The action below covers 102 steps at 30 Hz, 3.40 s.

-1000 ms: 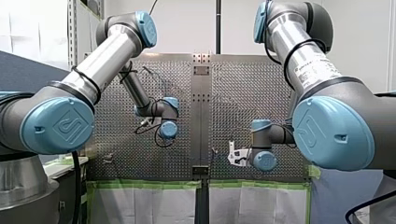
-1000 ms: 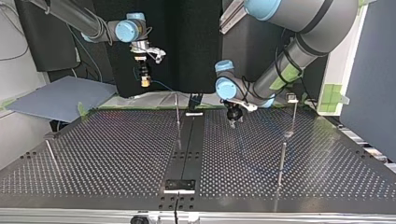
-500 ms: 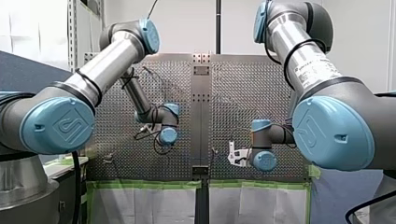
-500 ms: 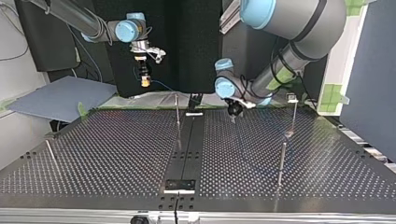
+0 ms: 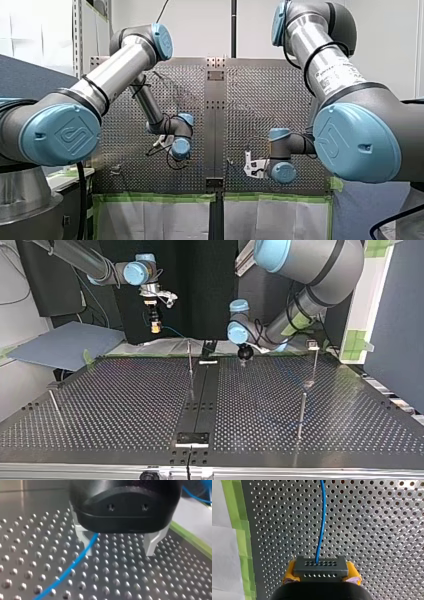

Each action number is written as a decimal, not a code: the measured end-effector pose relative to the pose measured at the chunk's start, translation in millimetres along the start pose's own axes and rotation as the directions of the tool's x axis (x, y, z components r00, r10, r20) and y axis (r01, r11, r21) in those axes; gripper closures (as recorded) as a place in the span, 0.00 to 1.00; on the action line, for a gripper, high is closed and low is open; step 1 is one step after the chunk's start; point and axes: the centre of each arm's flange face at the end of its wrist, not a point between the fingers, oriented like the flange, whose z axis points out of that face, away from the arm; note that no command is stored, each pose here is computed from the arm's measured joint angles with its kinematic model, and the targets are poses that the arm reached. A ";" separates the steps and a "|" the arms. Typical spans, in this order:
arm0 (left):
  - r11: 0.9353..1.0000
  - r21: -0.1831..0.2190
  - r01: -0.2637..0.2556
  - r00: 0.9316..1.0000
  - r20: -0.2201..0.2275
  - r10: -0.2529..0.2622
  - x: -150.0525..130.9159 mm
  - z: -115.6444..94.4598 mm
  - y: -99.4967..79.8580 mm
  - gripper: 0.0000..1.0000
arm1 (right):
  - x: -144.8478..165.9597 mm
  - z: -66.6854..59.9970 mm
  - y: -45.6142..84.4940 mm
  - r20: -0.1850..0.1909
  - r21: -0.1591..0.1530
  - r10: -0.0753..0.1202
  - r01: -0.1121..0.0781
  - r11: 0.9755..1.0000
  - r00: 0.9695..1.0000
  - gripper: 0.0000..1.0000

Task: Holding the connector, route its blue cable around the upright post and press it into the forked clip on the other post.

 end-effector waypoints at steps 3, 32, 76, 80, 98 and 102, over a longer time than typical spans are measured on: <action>0.999 0.029 0.021 1.000 0.016 -0.021 -3.6 -3.3 -5.7 0.00 | -0.1 0.0 0.2 0.001 0.000 0.000 0.000 1.000 1.000 1.00; 0.947 0.219 0.234 0.968 0.036 -0.247 8.8 -15.2 -63.1 0.00 | 0.7 1.2 0.1 0.002 0.000 0.000 0.000 1.000 1.000 1.00; 0.783 0.296 0.547 0.810 0.050 -0.584 -13.2 -52.9 -109.3 0.00 | 12.1 30.6 31.5 0.046 0.059 0.002 -0.005 0.998 0.999 1.00; 0.769 0.282 0.573 0.794 0.041 -0.606 -14.9 -61.6 -114.9 0.00 | 12.0 32.2 37.6 0.047 0.076 0.010 -0.013 0.997 0.999 1.00; 0.672 0.330 0.663 0.715 -0.014 -0.699 -16.2 -83.7 -152.9 0.00 | 16.2 37.5 39.2 0.038 0.199 0.051 -0.058 0.978 0.998 1.00; 0.641 0.343 0.686 0.693 -0.040 -0.720 -4.7 -77.4 -167.2 0.00 | 16.8 37.5 37.1 0.039 0.231 0.054 -0.062 0.971 0.998 1.00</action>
